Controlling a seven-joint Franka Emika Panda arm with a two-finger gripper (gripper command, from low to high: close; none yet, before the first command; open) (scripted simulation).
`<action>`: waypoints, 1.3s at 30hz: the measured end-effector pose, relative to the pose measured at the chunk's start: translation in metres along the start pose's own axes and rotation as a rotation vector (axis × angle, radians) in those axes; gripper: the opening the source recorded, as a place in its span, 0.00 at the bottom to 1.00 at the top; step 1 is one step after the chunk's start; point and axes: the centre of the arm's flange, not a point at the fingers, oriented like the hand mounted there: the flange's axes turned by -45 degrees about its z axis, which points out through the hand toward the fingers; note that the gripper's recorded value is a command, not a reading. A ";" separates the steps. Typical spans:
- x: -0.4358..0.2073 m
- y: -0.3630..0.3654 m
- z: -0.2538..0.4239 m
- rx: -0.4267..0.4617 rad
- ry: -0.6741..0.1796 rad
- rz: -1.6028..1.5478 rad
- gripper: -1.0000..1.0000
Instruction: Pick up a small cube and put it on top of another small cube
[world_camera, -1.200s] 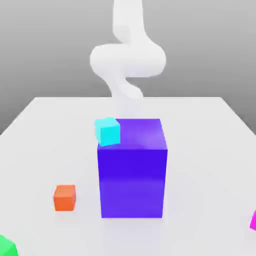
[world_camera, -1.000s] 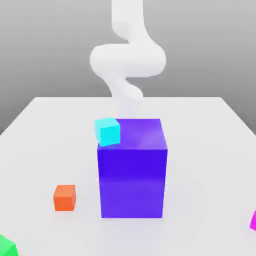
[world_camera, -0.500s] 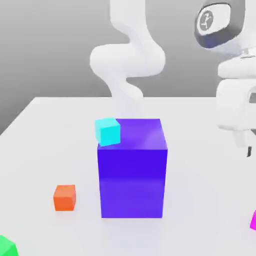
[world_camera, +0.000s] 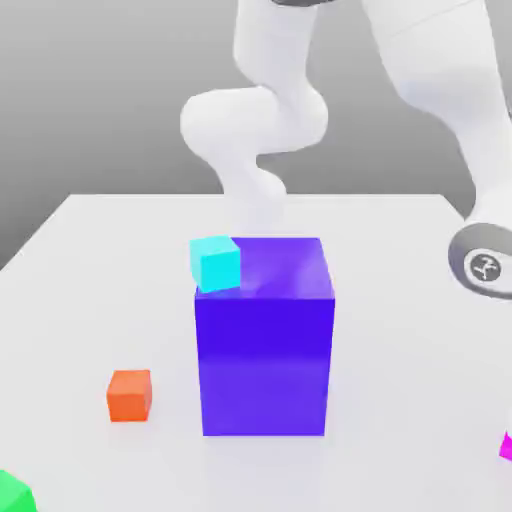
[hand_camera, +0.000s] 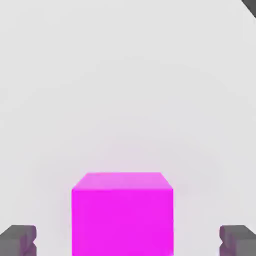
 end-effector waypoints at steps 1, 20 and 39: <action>0.000 0.000 0.000 0.000 0.000 0.000 0.00; -0.098 0.245 -0.073 -0.006 -0.018 0.563 0.00; -0.420 0.465 -0.054 0.002 0.000 1.378 1.00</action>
